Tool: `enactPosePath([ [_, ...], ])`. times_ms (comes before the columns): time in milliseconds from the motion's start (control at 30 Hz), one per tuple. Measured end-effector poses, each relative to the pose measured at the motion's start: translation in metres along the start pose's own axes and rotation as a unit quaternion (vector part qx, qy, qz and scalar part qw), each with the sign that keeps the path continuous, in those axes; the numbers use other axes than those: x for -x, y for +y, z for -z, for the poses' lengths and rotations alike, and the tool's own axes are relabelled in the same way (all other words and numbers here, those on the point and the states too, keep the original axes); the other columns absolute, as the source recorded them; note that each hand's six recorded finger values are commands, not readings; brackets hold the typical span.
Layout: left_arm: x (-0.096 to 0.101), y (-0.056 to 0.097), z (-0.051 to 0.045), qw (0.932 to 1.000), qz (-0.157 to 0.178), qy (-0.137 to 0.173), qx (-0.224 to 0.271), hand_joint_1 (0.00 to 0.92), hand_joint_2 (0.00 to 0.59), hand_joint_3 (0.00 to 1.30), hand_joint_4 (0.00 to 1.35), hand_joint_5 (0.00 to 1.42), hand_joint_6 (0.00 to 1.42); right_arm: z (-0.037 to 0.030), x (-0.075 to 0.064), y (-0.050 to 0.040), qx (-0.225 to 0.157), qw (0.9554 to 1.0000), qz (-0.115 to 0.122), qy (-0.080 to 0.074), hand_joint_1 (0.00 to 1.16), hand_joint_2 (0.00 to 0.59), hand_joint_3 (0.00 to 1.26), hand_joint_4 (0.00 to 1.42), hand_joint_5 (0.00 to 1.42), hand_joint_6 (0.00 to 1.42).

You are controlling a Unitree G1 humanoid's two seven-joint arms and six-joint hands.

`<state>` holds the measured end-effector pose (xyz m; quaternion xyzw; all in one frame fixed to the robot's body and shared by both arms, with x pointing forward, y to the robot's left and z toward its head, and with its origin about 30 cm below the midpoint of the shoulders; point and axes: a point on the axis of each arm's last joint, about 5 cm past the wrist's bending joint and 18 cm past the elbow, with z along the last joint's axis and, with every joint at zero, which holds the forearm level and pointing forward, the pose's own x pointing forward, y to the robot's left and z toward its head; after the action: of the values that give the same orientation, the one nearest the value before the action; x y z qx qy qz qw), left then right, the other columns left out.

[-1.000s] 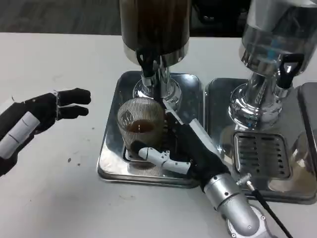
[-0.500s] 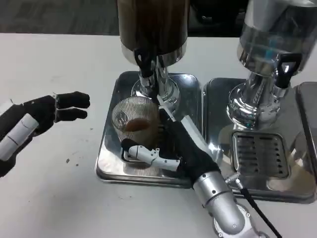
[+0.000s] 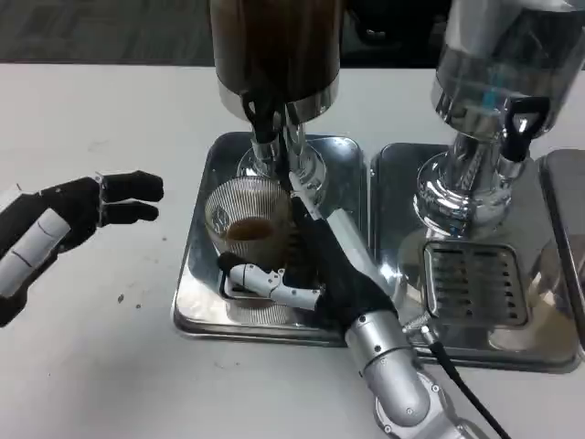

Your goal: Grasp the cup under the faucet to collect the drink, then remove the cup.

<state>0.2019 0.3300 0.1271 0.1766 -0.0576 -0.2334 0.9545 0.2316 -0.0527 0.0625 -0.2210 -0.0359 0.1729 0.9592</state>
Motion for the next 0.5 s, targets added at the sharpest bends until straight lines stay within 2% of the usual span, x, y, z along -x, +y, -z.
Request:
enactPosePath([
  [200,0.000,0.000,0.0005,1.0000,0.002,0.005,0.001,0.001,0.122,0.35,0.27,0.30,0.20,-0.0027,-0.003,0.0049,0.010,0.9999,0.002,-0.003,0.63,0.177,0.00,0.00,0.13,0.26],
  [267,0.001,0.000,0.0007,1.0000,0.001,0.006,0.001,0.000,0.121,0.35,0.27,0.30,0.20,-0.0036,-0.003,0.0069,0.013,0.9999,0.006,-0.004,0.64,0.182,0.02,0.09,0.21,0.33],
  [300,0.002,0.000,0.0011,1.0000,-0.002,0.008,0.001,0.000,0.120,0.35,0.27,0.30,0.20,-0.0039,-0.003,0.0090,0.017,0.9997,0.015,-0.006,0.65,0.184,0.05,0.14,0.25,0.37],
  [400,0.005,-0.001,0.0023,0.9999,-0.002,0.014,0.002,0.000,0.114,0.35,0.28,0.31,0.20,-0.0034,-0.002,0.0111,0.022,0.9993,0.027,-0.011,0.66,0.186,0.12,0.21,0.33,0.46],
  [500,0.007,-0.001,0.0033,0.9998,-0.002,0.018,0.003,0.000,0.106,0.35,0.29,0.31,0.20,-0.0025,-0.001,0.0135,0.031,0.9984,0.044,-0.016,0.68,0.187,0.22,0.31,0.46,0.68],
])
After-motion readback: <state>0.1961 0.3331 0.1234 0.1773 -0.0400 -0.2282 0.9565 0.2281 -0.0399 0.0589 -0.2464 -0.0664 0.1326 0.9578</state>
